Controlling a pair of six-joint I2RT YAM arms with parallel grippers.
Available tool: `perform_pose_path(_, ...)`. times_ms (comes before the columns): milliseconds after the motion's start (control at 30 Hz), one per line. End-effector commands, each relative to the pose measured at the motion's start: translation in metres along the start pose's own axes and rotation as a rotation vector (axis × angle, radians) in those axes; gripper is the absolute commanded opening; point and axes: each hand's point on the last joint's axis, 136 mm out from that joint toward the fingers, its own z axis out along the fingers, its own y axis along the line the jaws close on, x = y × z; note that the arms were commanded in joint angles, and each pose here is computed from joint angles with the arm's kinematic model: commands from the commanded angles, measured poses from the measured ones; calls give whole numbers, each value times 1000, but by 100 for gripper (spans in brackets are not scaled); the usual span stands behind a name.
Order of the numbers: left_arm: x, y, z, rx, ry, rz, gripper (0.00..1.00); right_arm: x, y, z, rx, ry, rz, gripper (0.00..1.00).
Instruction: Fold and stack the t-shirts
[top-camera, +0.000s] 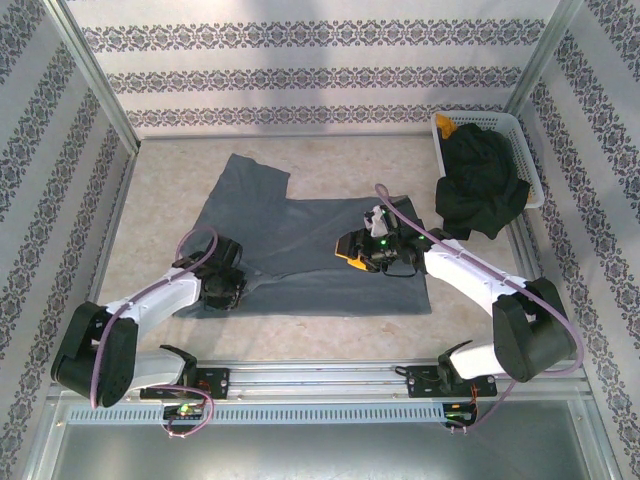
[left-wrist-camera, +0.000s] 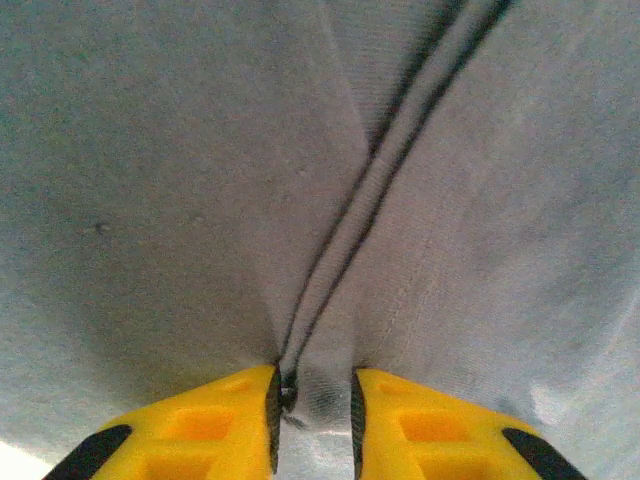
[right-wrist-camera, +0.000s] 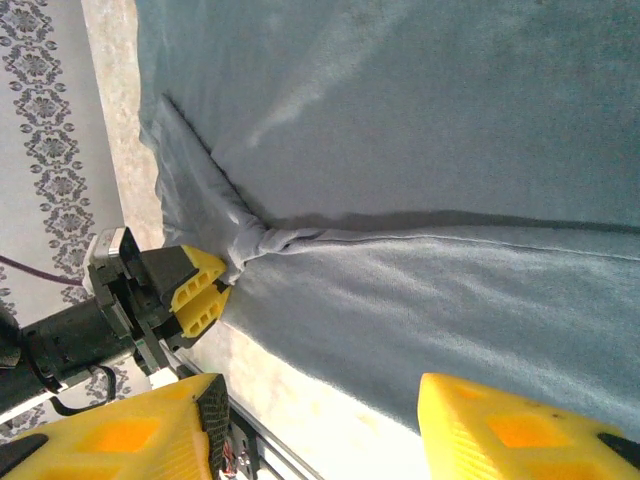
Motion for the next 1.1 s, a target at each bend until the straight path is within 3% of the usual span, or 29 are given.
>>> perform_pose_path(0, -1, -22, -7, 58, -27, 31, 16, -2, 5, 0, -10, 5, -3, 53)
perform_pose_path(100, -3, -29, -13, 64, -43, 58, 0, -2, 2, -1, 0, 1, 7, 52)
perform_pose_path(500, -1, -89, -19, 106, -62, 258, 0, -15, -13, -14, 7, -43, 68, 49)
perform_pose_path(700, 4, -122, -6, 60, -42, 430, 0, -17, -18, -17, 8, -44, 93, 49)
perform_pose_path(1067, 24, -152, 16, -33, 38, 728, 0, -16, -23, -17, 1, -38, 119, 47)
